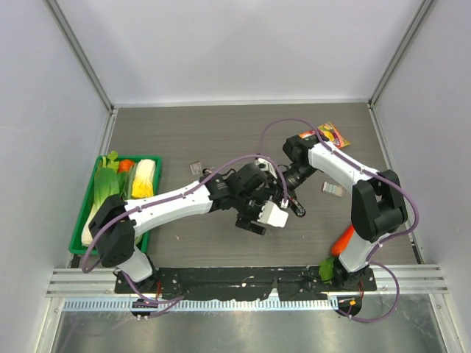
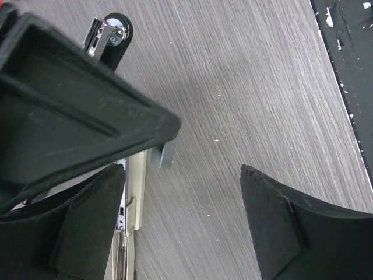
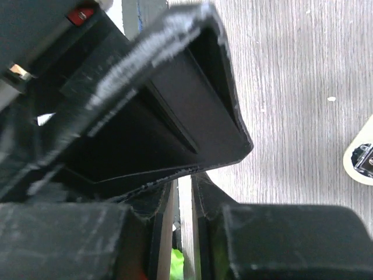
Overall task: Load the staples into the stapler
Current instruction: Pick up the staple from the center of the board.
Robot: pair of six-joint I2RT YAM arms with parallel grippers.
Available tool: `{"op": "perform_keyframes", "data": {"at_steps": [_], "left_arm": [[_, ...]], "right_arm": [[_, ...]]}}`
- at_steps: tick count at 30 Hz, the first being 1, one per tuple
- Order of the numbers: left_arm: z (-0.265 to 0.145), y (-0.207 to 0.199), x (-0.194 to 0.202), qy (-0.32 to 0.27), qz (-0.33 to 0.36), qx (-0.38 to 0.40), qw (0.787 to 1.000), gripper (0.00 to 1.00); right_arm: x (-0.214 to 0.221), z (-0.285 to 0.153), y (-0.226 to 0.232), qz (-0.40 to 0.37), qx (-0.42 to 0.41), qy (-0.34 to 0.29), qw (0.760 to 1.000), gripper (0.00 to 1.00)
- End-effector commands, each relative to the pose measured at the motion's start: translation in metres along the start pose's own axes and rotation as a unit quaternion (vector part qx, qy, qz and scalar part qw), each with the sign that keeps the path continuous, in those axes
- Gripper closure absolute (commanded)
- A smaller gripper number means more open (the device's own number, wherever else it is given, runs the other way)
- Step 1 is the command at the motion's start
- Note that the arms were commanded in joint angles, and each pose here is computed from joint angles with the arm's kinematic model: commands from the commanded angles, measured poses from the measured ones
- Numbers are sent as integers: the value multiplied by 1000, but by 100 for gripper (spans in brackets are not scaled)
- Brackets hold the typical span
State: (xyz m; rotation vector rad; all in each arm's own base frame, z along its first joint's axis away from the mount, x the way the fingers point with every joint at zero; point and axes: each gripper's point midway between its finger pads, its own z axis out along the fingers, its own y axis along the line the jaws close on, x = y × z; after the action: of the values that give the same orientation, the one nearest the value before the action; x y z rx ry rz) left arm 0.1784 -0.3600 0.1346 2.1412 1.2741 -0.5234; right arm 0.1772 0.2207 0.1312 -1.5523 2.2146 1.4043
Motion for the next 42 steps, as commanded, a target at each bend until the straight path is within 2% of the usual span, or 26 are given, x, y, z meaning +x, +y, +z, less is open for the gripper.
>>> {"op": "perform_keyframes", "data": {"at_steps": [1,14,17,26,30,33,36,39,42], "left_arm": [[2,14,-11,6,18,-20,1000,18],[12,23,-13,11,-2,-37,999,35],[14,22,-13,14,-4,-34,999,43],[18,23,-13,26,-1,-40,999,51],[19,24,-12,32,-1,-42,999,60],[20,24,-12,35,-1,-44,998,62],[21,25,-11,39,-1,-45,998,71],[22,26,-10,41,-2,-48,998,73],[22,25,-10,43,-1,-46,998,82]], "right_arm": [[-13,-10,29,-30,-62,-34,997,88],[-12,-10,25,-12,-84,-47,995,88],[-12,-12,23,-8,-85,-53,995,88],[-11,-12,24,-7,-88,-55,995,87],[-11,-12,24,-5,-89,-55,994,87],[-11,-12,23,-4,-89,-54,995,86],[-11,-12,23,-4,-89,-54,995,86],[-11,-12,23,-3,-89,-54,995,85],[-11,-12,23,-4,-89,-54,995,83]]}}
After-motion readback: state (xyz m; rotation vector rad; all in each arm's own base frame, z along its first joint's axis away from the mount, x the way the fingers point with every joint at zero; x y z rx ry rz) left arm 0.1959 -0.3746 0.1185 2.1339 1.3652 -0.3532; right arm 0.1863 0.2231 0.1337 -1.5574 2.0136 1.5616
